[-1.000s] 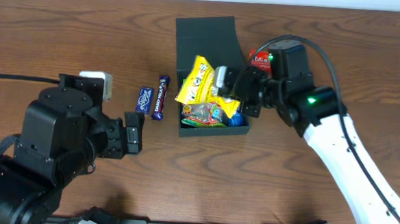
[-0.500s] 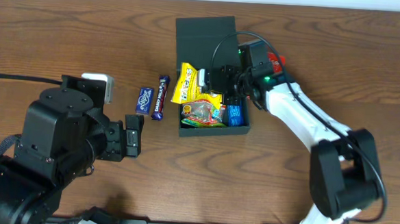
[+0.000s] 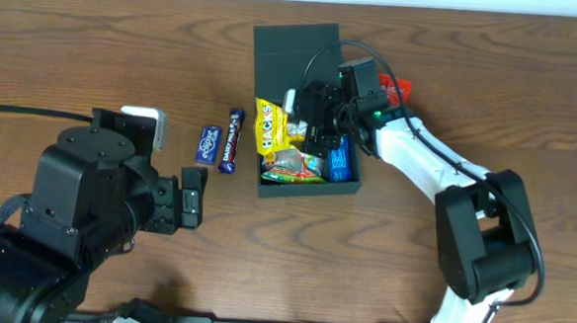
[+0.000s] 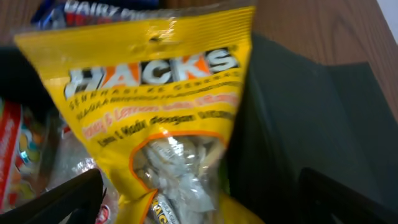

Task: Pack container
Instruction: 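Lower the yellow bag into the box and open right gripper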

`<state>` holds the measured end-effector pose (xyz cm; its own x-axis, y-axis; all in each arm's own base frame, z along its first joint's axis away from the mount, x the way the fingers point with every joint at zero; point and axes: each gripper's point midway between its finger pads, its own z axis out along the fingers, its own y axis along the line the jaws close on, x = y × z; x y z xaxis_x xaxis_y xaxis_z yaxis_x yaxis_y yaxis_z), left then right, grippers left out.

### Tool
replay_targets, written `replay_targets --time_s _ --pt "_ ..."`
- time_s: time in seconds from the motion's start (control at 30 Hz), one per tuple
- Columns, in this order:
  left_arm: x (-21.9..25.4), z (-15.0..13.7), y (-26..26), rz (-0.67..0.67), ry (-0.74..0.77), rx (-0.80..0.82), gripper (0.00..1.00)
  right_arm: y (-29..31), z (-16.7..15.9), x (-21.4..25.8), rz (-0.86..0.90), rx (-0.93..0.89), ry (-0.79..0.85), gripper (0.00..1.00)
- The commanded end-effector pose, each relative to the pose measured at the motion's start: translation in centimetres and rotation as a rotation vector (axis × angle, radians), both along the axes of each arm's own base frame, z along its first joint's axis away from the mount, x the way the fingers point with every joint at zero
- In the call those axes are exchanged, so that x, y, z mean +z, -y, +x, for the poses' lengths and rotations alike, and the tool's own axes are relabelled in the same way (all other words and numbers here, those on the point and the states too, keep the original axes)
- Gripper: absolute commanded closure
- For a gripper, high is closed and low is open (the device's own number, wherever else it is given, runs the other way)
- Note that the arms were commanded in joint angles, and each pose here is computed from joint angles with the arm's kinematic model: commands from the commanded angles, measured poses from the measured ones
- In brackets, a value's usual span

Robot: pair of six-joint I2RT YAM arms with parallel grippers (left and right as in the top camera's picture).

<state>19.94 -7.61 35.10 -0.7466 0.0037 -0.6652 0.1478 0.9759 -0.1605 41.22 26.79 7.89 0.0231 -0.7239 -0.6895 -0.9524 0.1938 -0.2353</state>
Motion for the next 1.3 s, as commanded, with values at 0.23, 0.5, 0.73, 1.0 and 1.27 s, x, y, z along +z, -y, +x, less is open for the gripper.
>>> replay_targets --time_s 0.23,0.5,0.73,1.0,1.27 --pt "0.2 -0.1 -0.2 0.02 0.009 -0.014 0.05 0.6 -3.0 15.7 0.318 -0.293 -0.112 0.01" --pt "0.0 -0.3 -0.2 0.023 -0.001 -0.014 0.05 1.2 -6.1 19.8 0.373 -0.261 -0.112 0.62" --pt "0.0 -0.3 -0.2 0.023 -0.001 -0.014 0.05 -0.4 -3.7 15.5 0.377 -0.32 -0.234 0.98" --pt "-0.1 -0.3 -0.3 0.024 -0.004 -0.014 0.05 -4.2 -1.6 7.8 0.336 -0.297 -0.316 0.99" --pt "-0.4 -0.7 -0.4 0.032 -0.022 -0.015 0.05 -4.3 0.7 -0.4 0.278 -0.413 -0.399 0.99"
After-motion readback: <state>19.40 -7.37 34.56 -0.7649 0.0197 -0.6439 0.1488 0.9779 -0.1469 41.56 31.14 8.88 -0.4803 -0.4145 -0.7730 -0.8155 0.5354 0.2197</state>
